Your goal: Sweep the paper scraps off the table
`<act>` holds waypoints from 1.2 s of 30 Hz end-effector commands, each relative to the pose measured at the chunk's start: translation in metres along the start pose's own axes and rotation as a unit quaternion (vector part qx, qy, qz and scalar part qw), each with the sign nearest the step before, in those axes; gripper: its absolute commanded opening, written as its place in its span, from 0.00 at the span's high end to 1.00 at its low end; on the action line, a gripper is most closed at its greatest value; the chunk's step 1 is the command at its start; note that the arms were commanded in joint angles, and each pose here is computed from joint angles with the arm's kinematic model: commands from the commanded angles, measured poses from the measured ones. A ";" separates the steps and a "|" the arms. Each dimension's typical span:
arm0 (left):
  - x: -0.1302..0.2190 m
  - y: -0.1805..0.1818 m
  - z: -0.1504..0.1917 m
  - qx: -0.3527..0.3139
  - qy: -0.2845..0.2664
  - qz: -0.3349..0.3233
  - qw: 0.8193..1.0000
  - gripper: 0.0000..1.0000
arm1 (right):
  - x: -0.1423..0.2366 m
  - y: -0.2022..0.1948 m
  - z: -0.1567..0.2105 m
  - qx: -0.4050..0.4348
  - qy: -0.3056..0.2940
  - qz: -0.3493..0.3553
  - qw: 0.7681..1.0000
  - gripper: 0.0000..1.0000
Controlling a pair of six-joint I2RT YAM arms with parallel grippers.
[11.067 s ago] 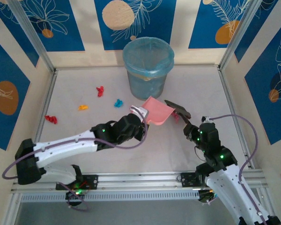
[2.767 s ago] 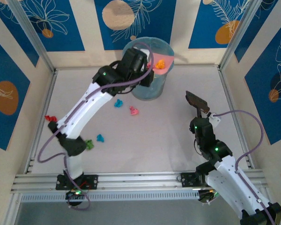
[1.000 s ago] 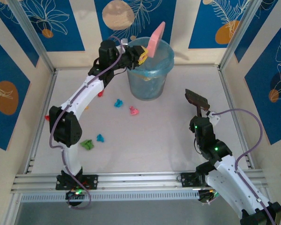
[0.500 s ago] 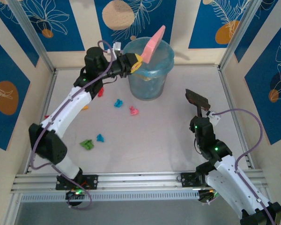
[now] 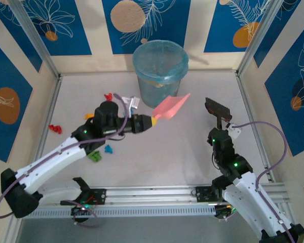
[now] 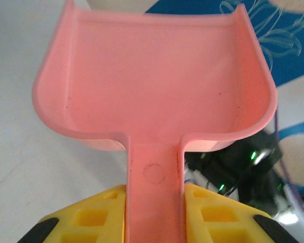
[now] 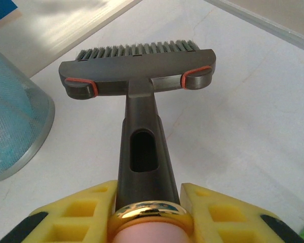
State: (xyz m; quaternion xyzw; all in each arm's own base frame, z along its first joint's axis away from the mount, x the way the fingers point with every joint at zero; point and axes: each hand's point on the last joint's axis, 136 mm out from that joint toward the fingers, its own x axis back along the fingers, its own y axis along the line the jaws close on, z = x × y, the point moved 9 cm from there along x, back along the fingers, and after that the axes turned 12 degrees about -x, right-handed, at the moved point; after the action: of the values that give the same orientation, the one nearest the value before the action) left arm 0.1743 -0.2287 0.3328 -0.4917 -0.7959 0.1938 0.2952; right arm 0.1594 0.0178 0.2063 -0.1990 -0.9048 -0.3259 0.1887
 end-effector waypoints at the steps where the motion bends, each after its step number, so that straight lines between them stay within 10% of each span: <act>1: 0.004 0.021 0.041 -0.068 0.036 -0.073 0.994 1.00 | 0.004 0.000 -0.009 -0.020 -0.034 -0.003 0.999 1.00; 15: -0.067 0.045 0.155 -0.222 0.220 -0.145 0.939 1.00 | 0.019 -0.005 -0.026 -0.058 -0.052 0.047 0.996 1.00; 36: -0.114 0.019 0.171 -0.267 0.256 -0.110 0.923 1.00 | 0.082 -0.023 -0.065 -0.186 0.056 0.354 0.915 1.00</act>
State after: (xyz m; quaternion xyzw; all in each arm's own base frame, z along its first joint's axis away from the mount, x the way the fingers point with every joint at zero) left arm 0.1152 -0.3020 0.1443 -0.4837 -0.7650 -0.2031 0.3735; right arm 0.1068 -0.0186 0.2849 -0.4828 -0.7203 -0.4065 0.2879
